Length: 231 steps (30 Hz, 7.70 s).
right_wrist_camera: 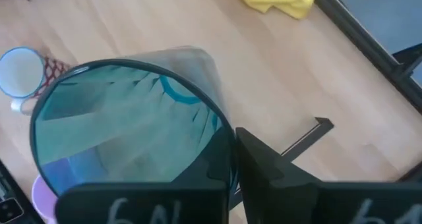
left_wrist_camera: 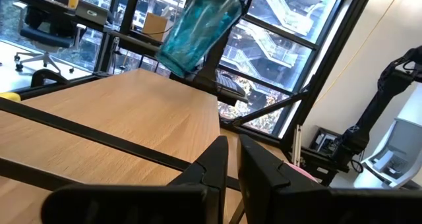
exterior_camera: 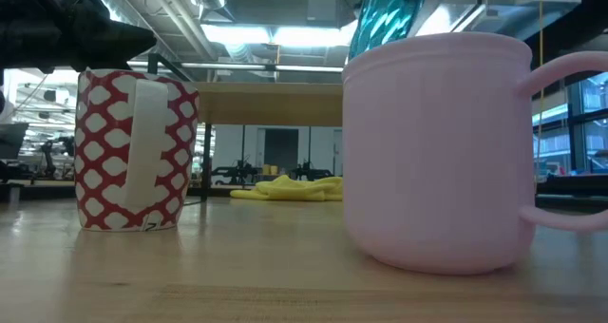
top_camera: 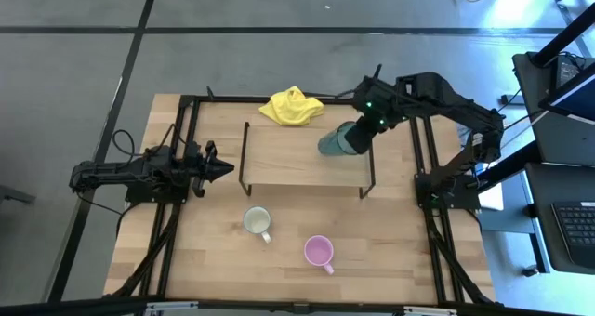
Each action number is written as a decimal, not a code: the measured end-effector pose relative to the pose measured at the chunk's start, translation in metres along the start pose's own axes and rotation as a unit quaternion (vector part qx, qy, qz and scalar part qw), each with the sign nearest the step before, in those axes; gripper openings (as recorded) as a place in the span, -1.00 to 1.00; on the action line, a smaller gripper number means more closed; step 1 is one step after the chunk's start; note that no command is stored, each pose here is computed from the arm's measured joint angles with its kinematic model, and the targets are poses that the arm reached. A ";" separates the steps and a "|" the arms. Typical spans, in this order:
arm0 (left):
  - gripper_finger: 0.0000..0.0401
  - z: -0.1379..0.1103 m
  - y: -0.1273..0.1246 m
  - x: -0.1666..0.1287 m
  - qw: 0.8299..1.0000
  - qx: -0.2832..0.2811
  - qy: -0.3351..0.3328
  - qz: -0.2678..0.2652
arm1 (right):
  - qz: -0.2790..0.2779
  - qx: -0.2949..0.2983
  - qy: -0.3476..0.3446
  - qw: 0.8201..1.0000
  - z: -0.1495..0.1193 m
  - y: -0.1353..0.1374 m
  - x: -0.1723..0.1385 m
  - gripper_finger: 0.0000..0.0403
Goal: Stack small to large cups/mugs on shelf
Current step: Put the blue glass on the shelf
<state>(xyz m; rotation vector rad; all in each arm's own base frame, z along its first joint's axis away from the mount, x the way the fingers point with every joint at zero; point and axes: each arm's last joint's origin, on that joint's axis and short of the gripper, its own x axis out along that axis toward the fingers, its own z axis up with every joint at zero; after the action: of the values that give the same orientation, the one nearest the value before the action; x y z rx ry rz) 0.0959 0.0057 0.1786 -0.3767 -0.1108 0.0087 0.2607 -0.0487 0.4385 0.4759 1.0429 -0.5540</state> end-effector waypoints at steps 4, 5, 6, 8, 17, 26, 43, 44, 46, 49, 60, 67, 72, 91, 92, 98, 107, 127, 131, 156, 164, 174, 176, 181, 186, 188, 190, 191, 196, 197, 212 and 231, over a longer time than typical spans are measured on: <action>-0.86 0.000 0.000 0.000 1.000 0.000 0.000 0.000 | -0.011 0.016 0.000 1.000 0.008 -0.013 0.003 -0.92; -0.86 0.000 0.000 0.000 1.000 0.000 0.000 0.000 | -0.007 0.024 0.004 1.000 0.010 -0.016 0.004 -0.92; -0.86 0.000 0.000 0.000 1.000 0.000 0.000 0.000 | 0.004 0.033 0.011 0.999 0.011 -0.019 0.005 -0.92; -0.86 0.000 0.000 0.000 1.000 0.000 0.000 0.000 | 0.016 0.049 0.017 0.999 0.012 -0.020 0.006 -0.89; -0.86 0.000 0.000 0.000 1.000 0.000 0.000 0.000 | 0.017 0.078 0.091 0.993 0.001 -0.015 0.036 -0.87; -0.86 0.000 0.000 0.000 1.000 0.000 0.000 0.000 | -0.026 0.067 0.066 0.995 0.000 -0.011 0.034 -0.87; -0.86 0.000 0.000 0.000 1.000 0.000 0.000 0.000 | 0.042 0.125 0.055 0.990 0.005 -0.013 0.012 -0.88; -0.86 0.000 0.000 0.000 1.000 0.000 0.000 0.000 | 0.041 0.125 0.054 0.990 0.006 -0.013 0.012 -0.88; -0.86 0.000 0.000 0.000 1.000 0.000 0.000 0.000 | 0.041 0.125 0.054 0.990 0.006 -0.014 0.012 -0.88; -0.86 0.000 0.000 0.000 1.000 0.000 0.000 0.000 | 0.040 0.116 0.052 0.991 0.006 -0.015 0.012 -0.88; -0.86 0.000 0.000 0.000 1.000 0.000 0.000 0.000 | 0.041 0.097 0.053 0.993 0.007 -0.014 0.014 -0.88; -0.86 0.000 0.000 0.000 1.000 0.000 0.000 0.000 | 0.016 0.027 0.037 0.999 0.009 -0.016 0.014 -0.92; -0.86 0.000 0.000 0.000 1.000 0.000 0.000 0.000 | 0.028 -0.057 0.039 0.997 0.009 -0.017 0.014 -0.89; -0.86 0.000 0.000 0.000 1.000 0.000 0.000 0.000 | 0.016 -0.229 -0.022 0.973 0.019 -0.034 -0.010 -0.88; -0.86 0.000 0.000 0.000 1.000 0.000 0.000 0.000 | 0.026 -0.224 -0.029 0.974 0.018 -0.034 -0.015 -0.88; -0.86 0.000 0.000 0.000 1.000 0.000 0.000 0.000 | 0.082 -0.195 -0.037 0.977 0.006 -0.035 -0.031 -0.87; -0.86 0.000 0.000 0.000 1.000 0.000 0.000 0.000 | 0.043 -0.176 -0.014 0.983 -0.026 -0.057 -0.029 -0.87; -0.86 0.000 0.000 0.000 1.000 0.000 0.000 0.000 | 0.052 -0.185 0.038 0.981 -0.030 -0.052 -0.005 -0.92; -0.86 0.000 0.000 0.000 1.000 0.000 0.000 0.000 | 0.051 -0.186 0.037 0.981 -0.021 -0.048 -0.002 -0.94; -0.86 0.000 0.000 0.000 1.000 0.000 0.000 0.000 | 0.060 -0.168 0.065 0.982 0.021 -0.029 0.032 -0.91; -0.86 0.000 0.000 0.000 1.000 0.000 0.000 0.000 | 0.059 -0.143 0.063 0.986 0.019 -0.030 0.028 -0.91; -0.86 0.000 0.000 0.000 1.000 0.000 0.000 0.000 | 0.059 -0.080 0.060 0.993 0.008 -0.034 0.018 -0.91; -0.86 0.000 0.000 0.000 1.000 0.000 0.000 0.000 | 0.056 -0.075 0.063 0.994 0.005 -0.036 0.019 -0.91; -0.86 0.000 0.000 0.000 1.000 0.000 0.000 0.000 | 0.050 -0.066 0.079 0.993 0.002 -0.036 0.026 -0.91; -0.86 0.000 0.000 0.000 1.000 0.000 0.000 0.000 | 0.050 -0.064 0.086 0.993 0.001 -0.036 0.030 -0.90; -0.86 0.000 0.000 0.000 1.000 0.000 0.000 0.000 | 0.050 -0.065 0.087 0.993 0.001 -0.036 0.030 -0.90; -0.86 0.000 0.000 0.000 1.000 0.000 0.000 0.000 | 0.049 -0.068 0.087 0.993 0.001 -0.036 0.030 -0.90; -0.86 0.000 0.000 0.000 1.000 0.000 0.000 0.000 | 0.049 -0.070 0.085 0.993 0.000 -0.036 0.029 -0.89; -0.86 0.000 0.000 0.000 1.000 0.000 0.000 0.000 | 0.041 -0.081 0.080 0.993 -0.002 -0.039 0.025 -0.89; -0.86 0.000 0.000 0.000 1.000 0.000 0.000 0.000 | 0.041 -0.081 0.076 0.993 -0.002 -0.039 0.023 -0.89; -0.86 0.000 0.000 0.000 1.000 0.000 0.000 0.000 | 0.045 -0.082 0.063 0.994 -0.005 -0.041 0.015 -0.88; -0.86 0.018 -0.005 -0.002 0.987 -0.125 -0.098 -0.019 | 0.045 -0.052 0.064 0.996 -0.005 -0.041 0.015 -0.88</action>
<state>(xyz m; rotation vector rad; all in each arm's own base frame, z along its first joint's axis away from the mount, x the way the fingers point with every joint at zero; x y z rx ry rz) 0.0921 0.0072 0.1966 -0.6240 -0.3149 -0.0069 0.2379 -0.0801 0.4187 0.4683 1.1607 -0.3910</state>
